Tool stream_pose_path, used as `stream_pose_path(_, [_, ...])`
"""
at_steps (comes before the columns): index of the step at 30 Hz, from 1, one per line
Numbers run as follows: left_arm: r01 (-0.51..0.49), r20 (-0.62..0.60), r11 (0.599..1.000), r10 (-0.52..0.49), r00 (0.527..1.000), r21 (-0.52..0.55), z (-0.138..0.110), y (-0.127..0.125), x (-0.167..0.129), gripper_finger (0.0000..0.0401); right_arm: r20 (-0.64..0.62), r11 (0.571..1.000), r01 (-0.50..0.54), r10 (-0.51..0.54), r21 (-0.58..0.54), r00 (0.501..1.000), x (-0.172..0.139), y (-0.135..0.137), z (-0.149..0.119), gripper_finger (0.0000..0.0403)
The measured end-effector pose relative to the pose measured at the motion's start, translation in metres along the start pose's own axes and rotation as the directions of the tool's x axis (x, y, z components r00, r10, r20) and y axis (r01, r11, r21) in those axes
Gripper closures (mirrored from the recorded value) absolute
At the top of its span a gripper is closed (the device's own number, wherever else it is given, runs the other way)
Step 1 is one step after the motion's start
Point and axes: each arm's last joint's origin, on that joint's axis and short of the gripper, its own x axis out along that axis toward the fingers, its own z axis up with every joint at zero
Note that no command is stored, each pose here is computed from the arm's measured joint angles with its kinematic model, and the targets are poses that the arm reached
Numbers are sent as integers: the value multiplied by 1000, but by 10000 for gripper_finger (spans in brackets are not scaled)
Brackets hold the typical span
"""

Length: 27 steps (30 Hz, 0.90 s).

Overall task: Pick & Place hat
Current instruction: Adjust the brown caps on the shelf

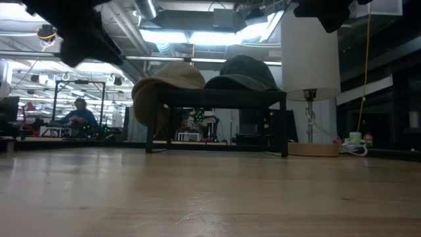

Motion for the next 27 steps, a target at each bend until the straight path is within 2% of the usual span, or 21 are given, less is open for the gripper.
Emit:
stream_pose_path(6, [-97, -43, 995, 97, 994, 4, -3, -8, 24, 230, 0, 1000, 0, 0, 0, 1000, 0, 0, 0, 299])
stream_pose_path(11, [-160, -109, 985, 153, 982, -65, -4, -10, 46, 230, 0, 1000, 0, 0, 0, 1000, 0, 0, 0, 299])
stream_pose_path(16, [-190, -134, 975, 173, 976, -119, -4, -8, 54, 228, -5, 1000, 1, -1, -3, 1000, 0, 0, -1, 299])
stream_pose_path(21, [-170, -136, 982, 159, 978, -78, -3, -9, 52, 211, -23, 1000, 6, -6, -14, 1000, 0, -1, -2, 299])
stream_pose_path(27, [-156, -156, 988, 153, 976, -10, -4, -8, 55, 168, -23, 1000, 6, -6, -13, 1000, 0, -1, -3, 299])
